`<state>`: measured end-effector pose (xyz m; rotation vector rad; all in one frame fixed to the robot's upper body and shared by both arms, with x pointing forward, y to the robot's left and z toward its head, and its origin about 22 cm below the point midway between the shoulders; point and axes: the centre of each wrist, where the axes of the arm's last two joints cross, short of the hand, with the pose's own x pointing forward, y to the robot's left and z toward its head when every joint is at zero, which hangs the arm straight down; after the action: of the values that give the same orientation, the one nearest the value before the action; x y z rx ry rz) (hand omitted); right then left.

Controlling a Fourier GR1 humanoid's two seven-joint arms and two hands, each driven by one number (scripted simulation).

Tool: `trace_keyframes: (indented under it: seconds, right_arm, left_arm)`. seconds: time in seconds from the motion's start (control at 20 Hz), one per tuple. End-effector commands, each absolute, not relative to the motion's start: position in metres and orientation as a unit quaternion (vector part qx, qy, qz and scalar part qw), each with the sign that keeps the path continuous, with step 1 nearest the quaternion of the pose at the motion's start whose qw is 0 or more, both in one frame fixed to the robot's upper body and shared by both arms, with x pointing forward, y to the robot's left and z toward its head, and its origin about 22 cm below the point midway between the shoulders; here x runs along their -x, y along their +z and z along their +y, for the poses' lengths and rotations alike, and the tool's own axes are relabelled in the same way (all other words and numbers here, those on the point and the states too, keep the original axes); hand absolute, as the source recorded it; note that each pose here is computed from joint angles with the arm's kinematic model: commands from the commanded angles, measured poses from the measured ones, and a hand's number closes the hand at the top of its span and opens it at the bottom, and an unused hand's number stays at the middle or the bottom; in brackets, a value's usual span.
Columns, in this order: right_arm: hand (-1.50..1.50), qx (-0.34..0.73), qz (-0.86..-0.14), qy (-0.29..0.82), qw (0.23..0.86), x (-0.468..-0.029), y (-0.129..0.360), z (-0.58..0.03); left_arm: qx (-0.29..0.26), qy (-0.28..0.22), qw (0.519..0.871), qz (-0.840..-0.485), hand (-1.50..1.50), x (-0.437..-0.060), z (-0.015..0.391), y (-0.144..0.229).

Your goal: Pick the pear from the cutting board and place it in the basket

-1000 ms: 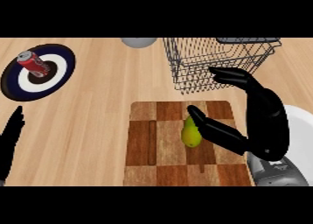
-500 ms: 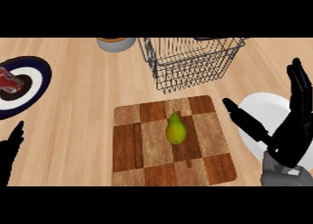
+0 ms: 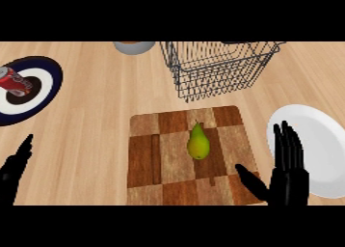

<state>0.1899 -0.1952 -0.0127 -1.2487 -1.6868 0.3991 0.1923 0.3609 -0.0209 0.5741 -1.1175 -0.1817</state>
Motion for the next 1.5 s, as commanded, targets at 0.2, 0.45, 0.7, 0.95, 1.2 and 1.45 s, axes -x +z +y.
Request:
trace_keyframes:
  seconds: [0.2,0.45,0.7,0.95,1.2,1.45]
  right_arm:
    - [-1.50,0.558,-0.610,0.218,0.518,-0.142,-0.020,-0.169]
    - [-1.50,0.582,-0.567,0.214,0.542,-0.115,-0.006,-0.147]
    - [-1.50,0.600,-0.549,0.194,0.549,-0.098,0.020,-0.111]
    - [-1.50,0.630,-0.538,0.159,0.536,-0.093,0.033,-0.072]
    - [-1.50,0.649,-0.525,0.159,0.527,-0.096,0.044,-0.047]
    - [-1.50,0.663,-0.518,0.171,0.513,-0.110,0.045,-0.040]
  left_arm:
    - [-0.263,-0.093,0.804,-0.525,0.00,-0.202,0.355,-0.017]
    - [-0.254,-0.107,0.808,-0.520,0.00,-0.203,0.345,-0.019]
    - [-0.241,-0.115,0.805,-0.530,0.00,-0.211,0.327,-0.018]
    - [-0.235,-0.127,0.800,-0.538,0.00,-0.224,0.328,-0.007]
    - [-0.233,-0.134,0.797,-0.541,0.00,-0.242,0.311,-0.010]
    - [-0.226,-0.137,0.802,-0.536,0.00,-0.243,0.306,-0.014]
